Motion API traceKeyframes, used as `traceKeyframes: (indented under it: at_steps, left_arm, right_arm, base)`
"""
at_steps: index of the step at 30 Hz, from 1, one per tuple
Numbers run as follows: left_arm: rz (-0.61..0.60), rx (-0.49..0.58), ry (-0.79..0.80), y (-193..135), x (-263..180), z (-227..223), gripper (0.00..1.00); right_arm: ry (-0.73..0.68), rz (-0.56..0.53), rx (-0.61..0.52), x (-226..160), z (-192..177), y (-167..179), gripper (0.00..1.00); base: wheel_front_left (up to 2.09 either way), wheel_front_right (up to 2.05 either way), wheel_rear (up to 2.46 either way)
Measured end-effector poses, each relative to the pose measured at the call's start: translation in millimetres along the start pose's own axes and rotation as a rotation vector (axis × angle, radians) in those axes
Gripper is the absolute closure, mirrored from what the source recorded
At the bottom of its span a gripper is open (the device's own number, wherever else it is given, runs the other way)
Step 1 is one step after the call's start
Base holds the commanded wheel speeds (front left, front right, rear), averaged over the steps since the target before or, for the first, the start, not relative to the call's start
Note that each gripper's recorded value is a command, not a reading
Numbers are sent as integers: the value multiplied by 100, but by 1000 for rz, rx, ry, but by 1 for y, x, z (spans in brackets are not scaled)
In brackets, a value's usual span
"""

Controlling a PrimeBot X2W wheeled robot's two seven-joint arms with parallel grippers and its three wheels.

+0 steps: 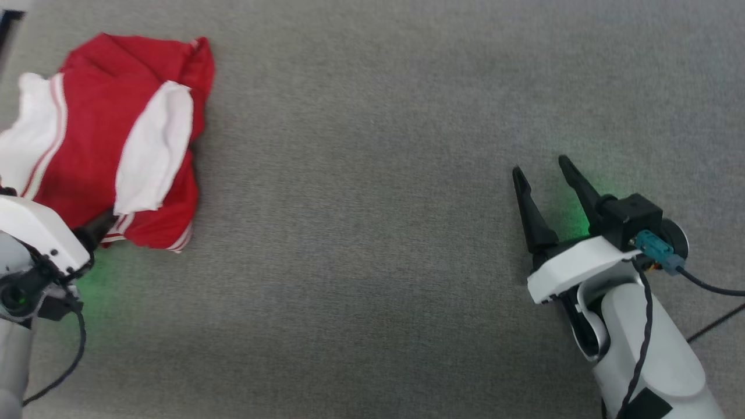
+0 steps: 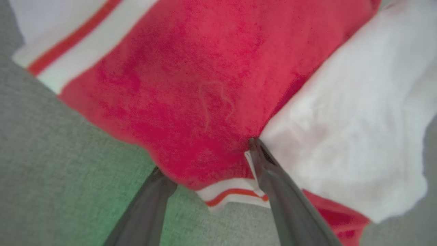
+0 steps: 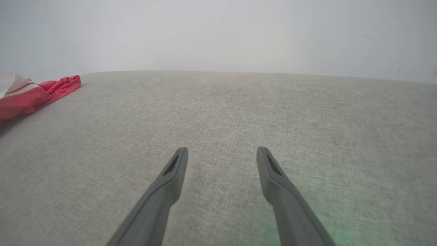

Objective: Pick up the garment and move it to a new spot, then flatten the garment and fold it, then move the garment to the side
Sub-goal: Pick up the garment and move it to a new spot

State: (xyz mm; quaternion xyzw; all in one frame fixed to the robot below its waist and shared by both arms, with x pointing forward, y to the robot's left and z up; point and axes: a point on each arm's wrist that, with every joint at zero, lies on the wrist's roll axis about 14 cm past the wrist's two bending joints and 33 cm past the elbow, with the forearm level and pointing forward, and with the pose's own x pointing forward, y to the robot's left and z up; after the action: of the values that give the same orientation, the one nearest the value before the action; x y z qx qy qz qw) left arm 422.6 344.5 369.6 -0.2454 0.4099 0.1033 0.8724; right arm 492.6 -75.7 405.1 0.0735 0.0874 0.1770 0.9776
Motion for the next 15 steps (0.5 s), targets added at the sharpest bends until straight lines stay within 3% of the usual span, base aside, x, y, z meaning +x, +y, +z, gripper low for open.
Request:
traceKeyframes:
  at_steps: [7, 8, 9, 10, 11, 12, 13, 15]
  left_arm:
    - [-10, 1, 100, -5, 24, -10, 0]
    - [-13, -1, 108, -6, 27, -10, 4]
    - [-16, -3, 118, -7, 28, -11, 32]
    - [-19, -4, 126, -8, 29, -11, 32]
    - [-22, -5, 129, -9, 29, -11, 57]
    - [-26, 5, 135, -11, 29, -11, 74]
    - [-27, 14, 138, -12, 28, -11, 100]
    - [-45, 15, 142, -17, 28, -12, 100]
  right_arm:
    - [14, -25, 2, 5, -10, -13, 0]
    - [15, -28, 3, 5, -11, -14, 0]
    - [13, -30, 3, 5, -11, -15, 0]
    - [13, -32, 2, 5, -11, -16, 0]
    - [12, -33, 1, 5, -10, -16, 0]
    - [12, -33, 0, 5, -10, -16, 0]
    - [10, -32, -2, 5, -9, -16, 0]
    - [5, -32, -7, 5, -6, -16, 0]
  base:
    - [0, 0, 0]
    - [0, 0, 0]
    - [0, 0, 0]
    - [0, 0, 0]
    - [0, 0, 0]
    - [0, 0, 0]
    - [0, 0, 0]
    - [0, 0, 0]
